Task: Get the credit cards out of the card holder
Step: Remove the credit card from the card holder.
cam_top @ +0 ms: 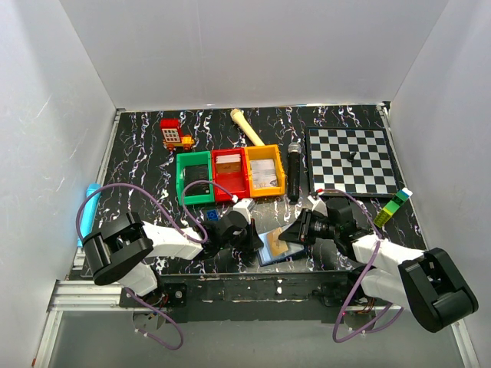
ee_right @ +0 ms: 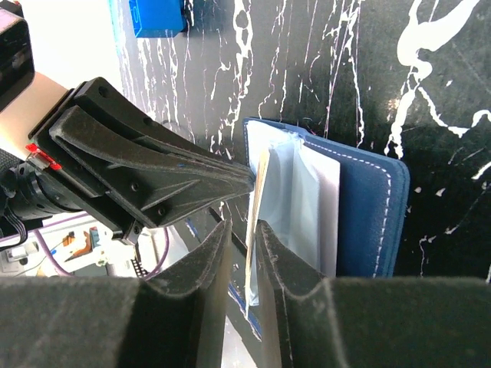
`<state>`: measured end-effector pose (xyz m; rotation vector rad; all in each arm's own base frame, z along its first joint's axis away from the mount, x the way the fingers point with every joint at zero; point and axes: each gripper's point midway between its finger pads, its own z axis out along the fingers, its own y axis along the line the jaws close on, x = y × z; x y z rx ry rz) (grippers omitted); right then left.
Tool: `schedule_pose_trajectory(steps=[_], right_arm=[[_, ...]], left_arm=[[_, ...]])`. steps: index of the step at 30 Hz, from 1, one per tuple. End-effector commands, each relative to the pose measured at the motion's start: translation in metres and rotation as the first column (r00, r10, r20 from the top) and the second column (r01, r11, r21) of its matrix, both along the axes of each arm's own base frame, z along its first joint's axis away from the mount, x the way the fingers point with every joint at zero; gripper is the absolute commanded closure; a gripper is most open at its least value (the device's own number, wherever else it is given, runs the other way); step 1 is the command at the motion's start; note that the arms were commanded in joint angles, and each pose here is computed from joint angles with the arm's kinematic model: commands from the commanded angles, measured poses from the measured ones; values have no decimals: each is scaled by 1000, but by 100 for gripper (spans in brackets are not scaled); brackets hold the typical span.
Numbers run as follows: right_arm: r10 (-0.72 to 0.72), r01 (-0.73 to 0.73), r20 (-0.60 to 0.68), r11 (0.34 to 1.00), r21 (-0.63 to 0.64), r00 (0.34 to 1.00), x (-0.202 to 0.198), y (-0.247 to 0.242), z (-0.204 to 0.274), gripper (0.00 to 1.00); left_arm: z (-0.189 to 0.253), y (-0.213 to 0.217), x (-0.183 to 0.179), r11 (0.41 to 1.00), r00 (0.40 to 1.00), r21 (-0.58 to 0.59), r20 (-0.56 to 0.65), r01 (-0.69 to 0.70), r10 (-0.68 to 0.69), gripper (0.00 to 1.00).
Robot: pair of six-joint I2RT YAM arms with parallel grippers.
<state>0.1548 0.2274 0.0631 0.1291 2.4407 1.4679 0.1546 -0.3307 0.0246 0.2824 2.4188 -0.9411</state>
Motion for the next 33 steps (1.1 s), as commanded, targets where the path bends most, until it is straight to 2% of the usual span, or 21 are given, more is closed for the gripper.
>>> schedule_pose_trajectory(steps=[1, 10, 14, 33], right_arm=[[-12, 11, 68, 1000, 17, 998, 13, 1, 15, 76], [-19, 17, 72, 1000, 21, 997, 14, 0, 17, 89], [-19, 18, 77, 1000, 23, 997, 14, -1, 19, 99], [-35, 34, 110, 999, 12, 993, 17, -10, 31, 99]], left_arm=[[-58, 55, -20, 968, 997, 251, -78, -9, 29, 100], [-58, 55, -20, 968, 996, 253, -78, -9, 29, 100], [-58, 54, -20, 968, 996, 250, -79, -11, 32, 100], [-60, 56, -20, 967, 996, 254, -81, -14, 36, 100]])
